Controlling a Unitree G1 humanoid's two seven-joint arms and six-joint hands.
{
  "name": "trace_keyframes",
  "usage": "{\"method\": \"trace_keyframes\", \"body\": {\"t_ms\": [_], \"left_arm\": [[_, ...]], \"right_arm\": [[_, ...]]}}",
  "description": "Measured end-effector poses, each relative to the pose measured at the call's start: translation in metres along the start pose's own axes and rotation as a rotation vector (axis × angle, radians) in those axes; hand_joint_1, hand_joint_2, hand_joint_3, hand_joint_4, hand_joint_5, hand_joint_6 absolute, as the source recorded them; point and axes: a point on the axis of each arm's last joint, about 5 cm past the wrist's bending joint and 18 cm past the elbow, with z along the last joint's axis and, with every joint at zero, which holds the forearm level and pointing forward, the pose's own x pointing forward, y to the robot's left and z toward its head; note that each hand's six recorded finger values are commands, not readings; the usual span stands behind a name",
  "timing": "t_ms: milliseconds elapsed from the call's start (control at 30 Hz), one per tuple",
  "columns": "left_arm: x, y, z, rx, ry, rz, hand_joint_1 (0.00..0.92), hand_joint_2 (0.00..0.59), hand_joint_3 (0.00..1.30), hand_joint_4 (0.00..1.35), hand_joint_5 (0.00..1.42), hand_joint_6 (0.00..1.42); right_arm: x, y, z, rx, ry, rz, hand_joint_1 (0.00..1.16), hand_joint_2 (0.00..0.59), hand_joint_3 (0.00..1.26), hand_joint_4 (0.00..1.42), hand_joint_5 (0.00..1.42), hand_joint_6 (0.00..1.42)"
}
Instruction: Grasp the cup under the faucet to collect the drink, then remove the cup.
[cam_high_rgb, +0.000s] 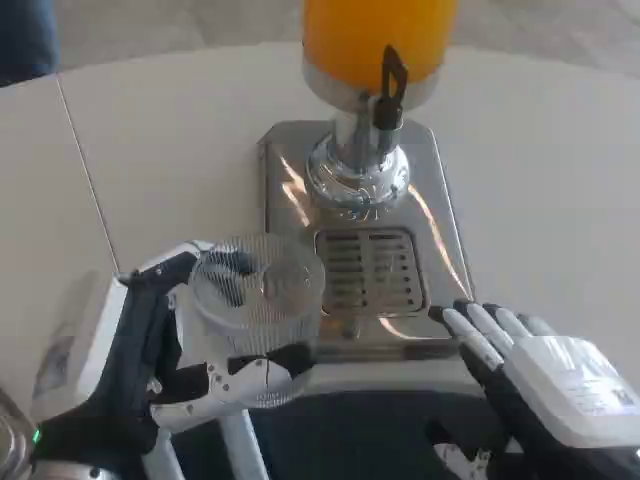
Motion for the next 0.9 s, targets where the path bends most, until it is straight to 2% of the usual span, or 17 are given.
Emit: {"method": "trace_keyframes", "body": {"t_ms": [700, 900], "left_arm": [[0.0004, -0.0005, 0.0005, -0.002, -0.002, -0.003, 0.542, 0.071, 0.93, 1.17, 1.38, 1.42], [0.0041, -0.0048, 0.0024, -0.015, -0.015, -0.008, 0.542, 0.071, 0.93, 1.17, 1.38, 1.42]], "right_arm": [[0.0005, 0.0016, 0.0028, 0.01, -0.013, 0.008, 0.56, 0.458, 0.04, 0.0, 0.0, 0.0], [0.001, 0.0014, 0.0032, 0.01, -0.014, 0.012, 0.56, 0.458, 0.04, 0.0, 0.0, 0.0]]}}
